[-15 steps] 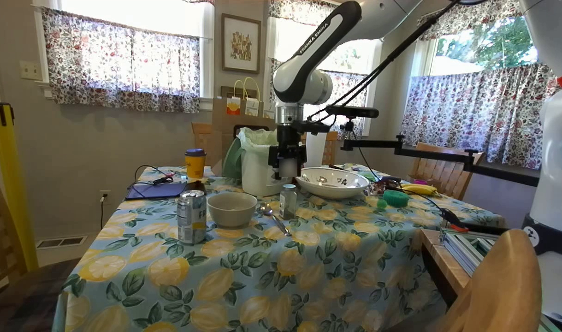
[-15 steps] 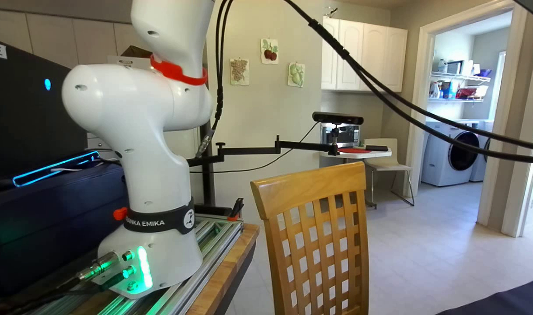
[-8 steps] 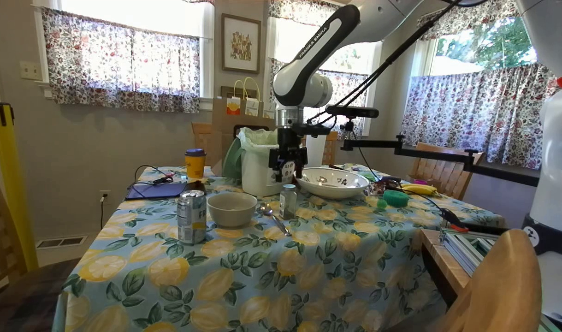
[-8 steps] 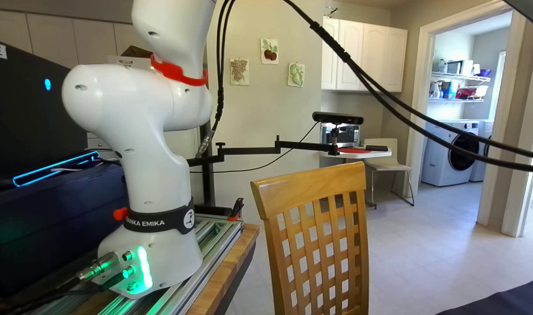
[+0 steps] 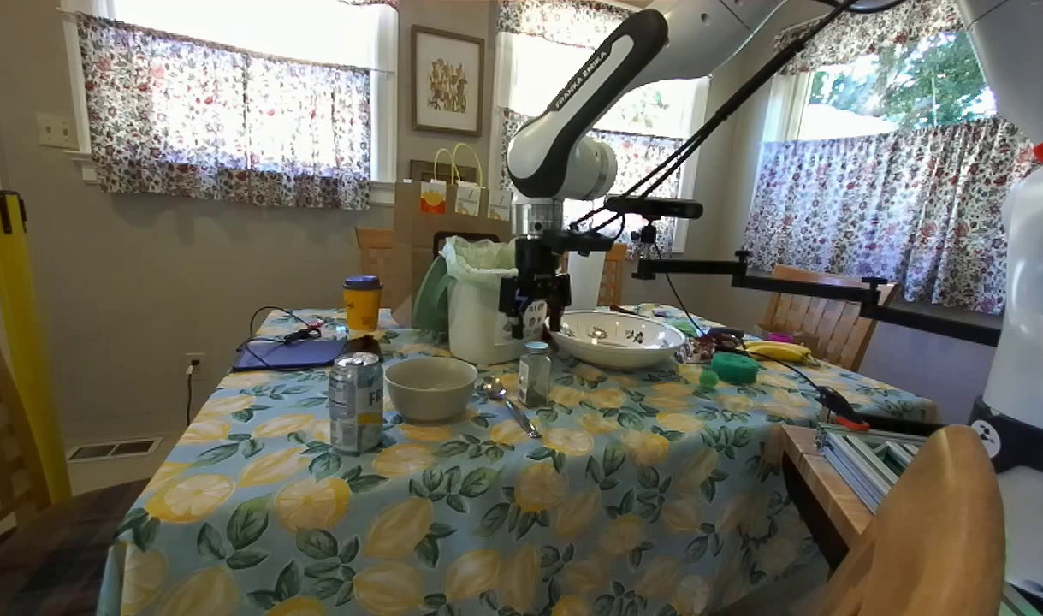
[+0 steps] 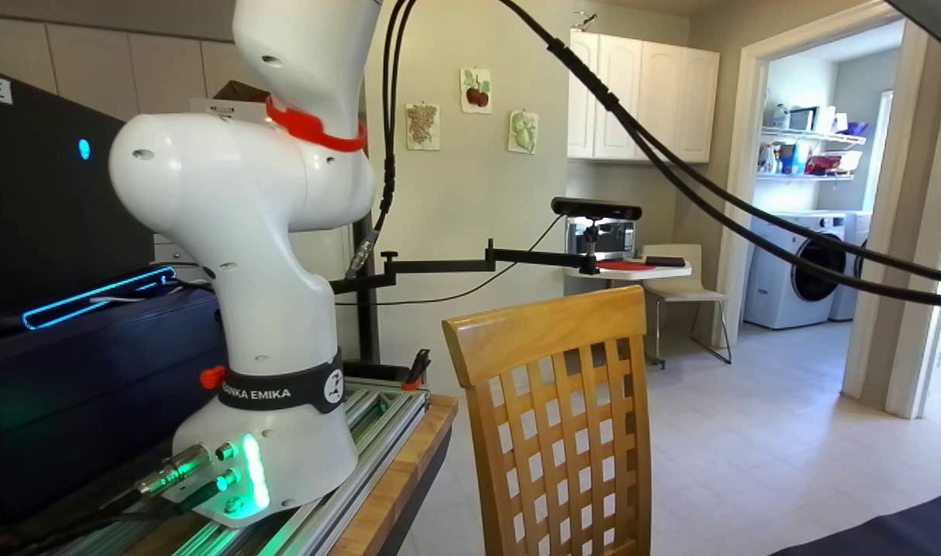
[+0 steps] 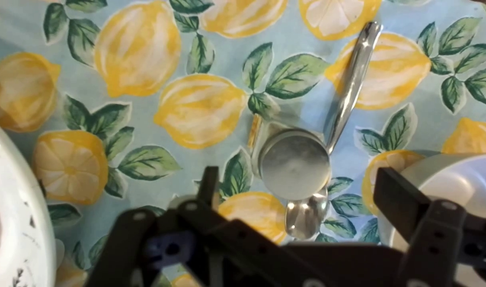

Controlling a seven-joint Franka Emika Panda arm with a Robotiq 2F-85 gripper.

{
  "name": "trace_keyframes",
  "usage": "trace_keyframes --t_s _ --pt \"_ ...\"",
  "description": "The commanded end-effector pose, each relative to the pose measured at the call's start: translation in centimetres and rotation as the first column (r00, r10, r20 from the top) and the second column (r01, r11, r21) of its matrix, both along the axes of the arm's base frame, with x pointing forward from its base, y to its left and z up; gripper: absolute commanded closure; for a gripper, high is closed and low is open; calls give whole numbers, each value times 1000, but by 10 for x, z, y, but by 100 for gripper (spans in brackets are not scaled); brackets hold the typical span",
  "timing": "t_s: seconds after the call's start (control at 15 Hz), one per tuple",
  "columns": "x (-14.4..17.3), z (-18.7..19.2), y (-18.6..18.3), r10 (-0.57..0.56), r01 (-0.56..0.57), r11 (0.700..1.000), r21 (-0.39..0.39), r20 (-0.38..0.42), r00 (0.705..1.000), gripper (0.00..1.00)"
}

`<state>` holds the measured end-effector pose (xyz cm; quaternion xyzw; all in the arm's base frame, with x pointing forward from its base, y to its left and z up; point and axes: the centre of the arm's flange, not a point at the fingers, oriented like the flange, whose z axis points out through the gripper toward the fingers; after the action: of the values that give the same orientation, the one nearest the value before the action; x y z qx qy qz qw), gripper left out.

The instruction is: Remove the lid from the spice bottle

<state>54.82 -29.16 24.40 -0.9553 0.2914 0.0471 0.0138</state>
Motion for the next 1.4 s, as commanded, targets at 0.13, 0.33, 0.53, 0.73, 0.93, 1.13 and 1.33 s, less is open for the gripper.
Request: trace_keyframes --t_s 0.13,0.33,0.53,0.73,0.93,1.13,1.33 --pt "4 -9 -8 -25 25 1000 -18 -9 1000 0" --pt "3 -12 -9 -33 32 999 -23 -10 999 25" --pt "4 -16 -9 -38 38 999 -26 -11 999 32" --pt "4 -18 -9 -44 44 999 -25 -15 999 23" --pt "3 -18 -9 -47 46 999 -24 -16 999 19" --pt "3 -18 -8 -47 46 999 -23 -16 999 21" --pt "3 -17 -7 -41 40 999 -11 -16 999 18"
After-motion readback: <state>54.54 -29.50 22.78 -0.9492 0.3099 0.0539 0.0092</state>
